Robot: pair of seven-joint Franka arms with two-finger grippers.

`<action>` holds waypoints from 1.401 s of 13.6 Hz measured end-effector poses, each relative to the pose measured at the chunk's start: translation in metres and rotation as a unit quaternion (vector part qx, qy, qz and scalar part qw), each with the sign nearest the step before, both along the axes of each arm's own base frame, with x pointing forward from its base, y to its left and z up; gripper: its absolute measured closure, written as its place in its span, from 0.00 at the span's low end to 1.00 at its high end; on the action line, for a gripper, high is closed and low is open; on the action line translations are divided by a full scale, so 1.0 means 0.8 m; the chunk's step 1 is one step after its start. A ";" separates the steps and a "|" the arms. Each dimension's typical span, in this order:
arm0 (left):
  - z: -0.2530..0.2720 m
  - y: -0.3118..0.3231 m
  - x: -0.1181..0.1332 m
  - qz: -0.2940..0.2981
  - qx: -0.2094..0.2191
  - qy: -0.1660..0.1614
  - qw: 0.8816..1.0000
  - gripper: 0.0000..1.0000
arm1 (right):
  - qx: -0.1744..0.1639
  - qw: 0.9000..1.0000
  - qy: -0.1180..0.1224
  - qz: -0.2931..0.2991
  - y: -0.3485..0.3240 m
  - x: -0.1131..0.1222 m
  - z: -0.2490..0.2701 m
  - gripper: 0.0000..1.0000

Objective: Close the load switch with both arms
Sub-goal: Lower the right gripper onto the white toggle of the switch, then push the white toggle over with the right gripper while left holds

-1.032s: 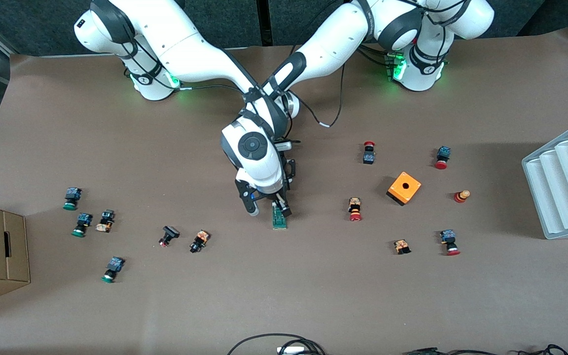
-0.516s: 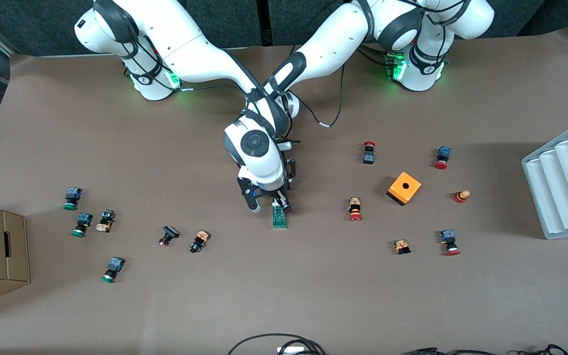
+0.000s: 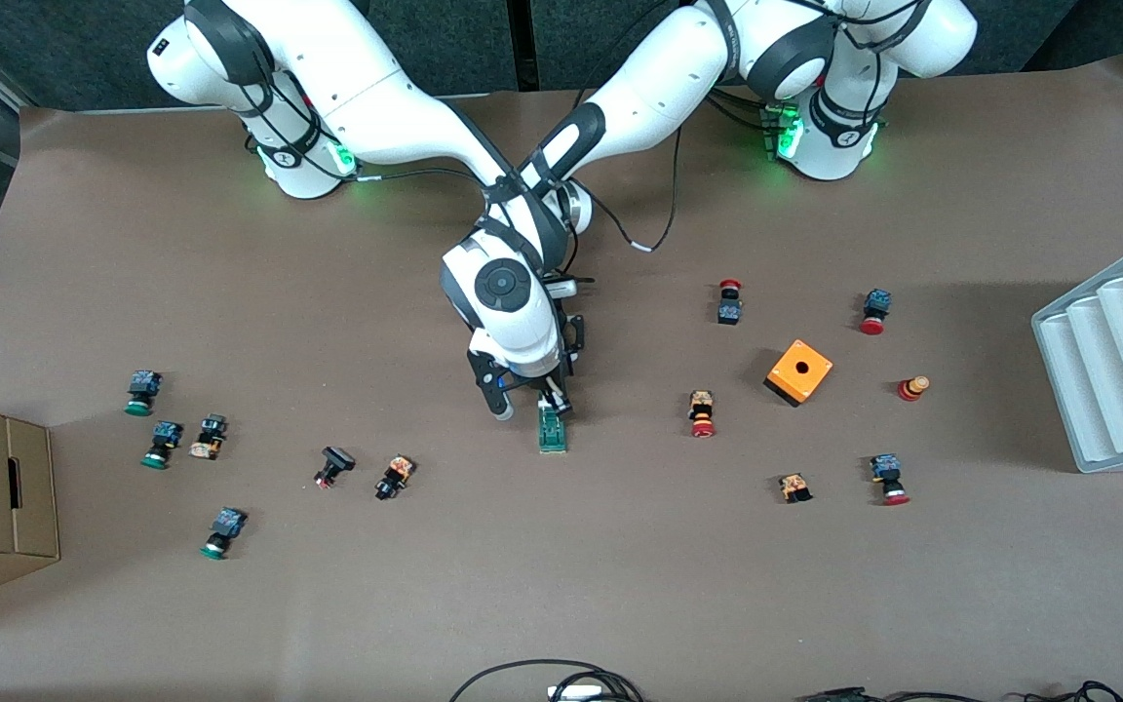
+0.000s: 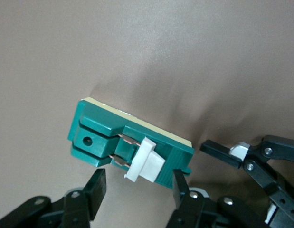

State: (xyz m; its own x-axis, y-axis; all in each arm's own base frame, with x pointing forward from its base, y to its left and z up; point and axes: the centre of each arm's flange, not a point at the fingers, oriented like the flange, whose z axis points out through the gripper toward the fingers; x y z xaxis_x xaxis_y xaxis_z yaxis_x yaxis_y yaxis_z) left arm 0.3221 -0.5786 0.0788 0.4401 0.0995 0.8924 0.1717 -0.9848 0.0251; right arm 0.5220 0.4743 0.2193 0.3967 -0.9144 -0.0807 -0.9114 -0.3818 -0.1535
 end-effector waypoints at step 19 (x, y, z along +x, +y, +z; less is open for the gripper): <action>0.000 0.000 0.000 0.000 0.000 -0.001 1.000 0.33 | 0.009 1.000 -0.005 -0.004 -0.006 0.002 -0.002 0.49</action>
State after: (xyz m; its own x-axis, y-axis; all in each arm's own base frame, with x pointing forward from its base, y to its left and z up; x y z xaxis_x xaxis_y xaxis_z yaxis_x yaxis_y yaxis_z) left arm 0.3220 -0.5786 0.0785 0.4387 0.0985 0.8932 0.1710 -0.9850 0.0246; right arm 0.5239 0.4696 0.2177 0.3896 -0.9162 -0.0936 -0.9130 -0.3708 -0.1703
